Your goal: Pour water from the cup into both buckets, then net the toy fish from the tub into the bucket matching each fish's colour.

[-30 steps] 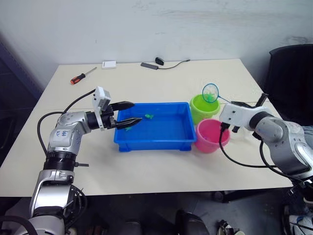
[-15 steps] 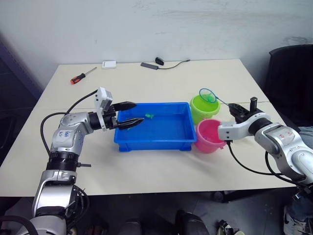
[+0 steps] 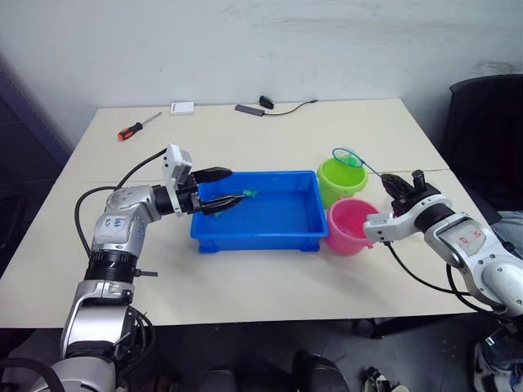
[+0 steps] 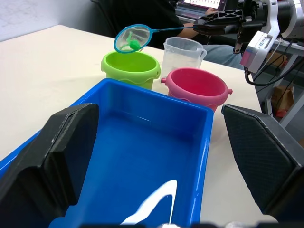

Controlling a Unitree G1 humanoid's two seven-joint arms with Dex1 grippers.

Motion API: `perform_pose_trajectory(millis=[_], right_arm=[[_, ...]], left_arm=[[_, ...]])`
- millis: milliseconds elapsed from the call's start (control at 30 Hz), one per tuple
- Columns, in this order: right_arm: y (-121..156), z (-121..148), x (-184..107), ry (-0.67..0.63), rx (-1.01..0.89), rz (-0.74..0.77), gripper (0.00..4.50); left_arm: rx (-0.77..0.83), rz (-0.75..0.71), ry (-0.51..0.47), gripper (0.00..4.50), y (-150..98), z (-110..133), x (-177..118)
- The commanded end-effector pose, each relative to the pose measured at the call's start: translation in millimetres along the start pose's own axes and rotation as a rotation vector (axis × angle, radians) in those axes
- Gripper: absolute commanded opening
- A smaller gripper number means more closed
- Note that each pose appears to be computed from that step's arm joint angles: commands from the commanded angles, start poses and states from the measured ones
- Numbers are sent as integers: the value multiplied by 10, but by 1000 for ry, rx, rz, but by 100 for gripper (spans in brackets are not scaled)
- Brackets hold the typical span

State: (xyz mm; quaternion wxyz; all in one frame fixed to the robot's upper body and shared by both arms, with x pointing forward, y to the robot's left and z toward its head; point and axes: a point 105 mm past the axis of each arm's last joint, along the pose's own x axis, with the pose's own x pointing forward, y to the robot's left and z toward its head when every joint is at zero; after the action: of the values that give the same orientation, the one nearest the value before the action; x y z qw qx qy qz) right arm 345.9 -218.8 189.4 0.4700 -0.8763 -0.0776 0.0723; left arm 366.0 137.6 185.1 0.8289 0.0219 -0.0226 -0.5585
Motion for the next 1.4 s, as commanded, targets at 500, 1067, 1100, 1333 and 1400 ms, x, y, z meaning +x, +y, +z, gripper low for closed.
perform_pose_trajectory(millis=[500,1067,1100,1333,1400], right_arm=[[-128,-79,-38,68,-246,-88,0],[-192,-4,9,69,-330,-137,0],[-193,-4,9,71,-338,-139,0],[-128,58,-6,67,-373,-138,0],[-102,68,-9,69,-376,-136,0]], left_arm=[[38,-86,-27,448,-83,142,73],[28,-156,-8,448,-135,200,127],[28,-158,-9,448,-133,205,137],[36,-169,-19,448,-123,233,199],[38,-170,-23,448,-117,243,212]])
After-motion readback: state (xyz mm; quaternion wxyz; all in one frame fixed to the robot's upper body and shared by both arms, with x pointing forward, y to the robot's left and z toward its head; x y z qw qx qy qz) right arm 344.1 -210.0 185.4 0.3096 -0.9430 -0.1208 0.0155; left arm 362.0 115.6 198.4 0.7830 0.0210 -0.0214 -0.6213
